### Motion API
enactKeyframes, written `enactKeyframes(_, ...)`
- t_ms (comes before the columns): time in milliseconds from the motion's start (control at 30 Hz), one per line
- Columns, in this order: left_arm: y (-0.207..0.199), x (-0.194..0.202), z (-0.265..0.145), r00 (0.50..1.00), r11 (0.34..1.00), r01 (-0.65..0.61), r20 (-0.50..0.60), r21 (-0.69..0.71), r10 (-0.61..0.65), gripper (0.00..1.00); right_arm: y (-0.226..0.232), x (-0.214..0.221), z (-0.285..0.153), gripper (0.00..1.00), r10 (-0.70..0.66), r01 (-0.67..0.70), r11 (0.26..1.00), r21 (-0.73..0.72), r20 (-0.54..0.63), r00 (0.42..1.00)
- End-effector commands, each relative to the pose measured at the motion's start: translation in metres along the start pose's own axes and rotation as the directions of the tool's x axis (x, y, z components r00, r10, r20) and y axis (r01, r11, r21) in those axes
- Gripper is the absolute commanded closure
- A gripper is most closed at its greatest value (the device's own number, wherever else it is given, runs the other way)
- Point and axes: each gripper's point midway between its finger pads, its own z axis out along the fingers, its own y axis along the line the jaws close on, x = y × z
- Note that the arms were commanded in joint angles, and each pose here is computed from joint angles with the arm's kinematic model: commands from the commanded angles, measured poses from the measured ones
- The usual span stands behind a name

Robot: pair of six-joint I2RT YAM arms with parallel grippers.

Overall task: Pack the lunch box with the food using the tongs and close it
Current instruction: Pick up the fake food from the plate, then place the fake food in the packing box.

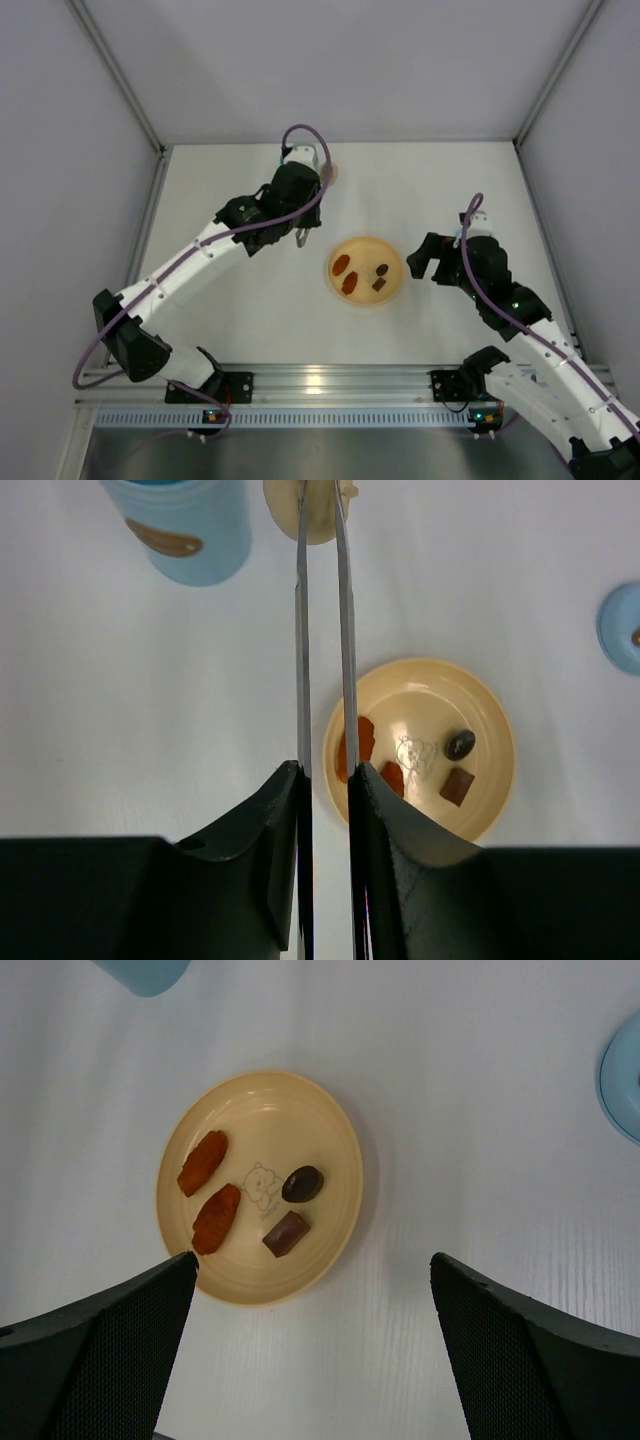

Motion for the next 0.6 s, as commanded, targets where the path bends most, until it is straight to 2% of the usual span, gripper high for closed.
enactKeyframes(0, 0.014, -0.055, -0.014, 0.993, 1.000, 0.029, 0.112, 0.004, -0.030, 0.77, 0.009, -0.013, -0.006, 0.02, -0.023, 0.023, 1.000, -0.016, 0.018, 1.000)
enactKeyframes(200, 0.038, -0.084, 0.008, 0.989, 0.997, 0.065, 0.136, -0.044, -0.059, 0.77, 0.009, -0.012, -0.004, 0.02, -0.032, 0.032, 0.999, -0.015, 0.008, 0.999)
enactKeyframes(567, 0.070, -0.081, 0.068, 0.996, 0.992, 0.054, 0.078, -0.116, -0.045, 0.75, 0.009, -0.014, -0.005, 0.02, -0.047, 0.047, 0.999, -0.014, 0.006, 0.999)
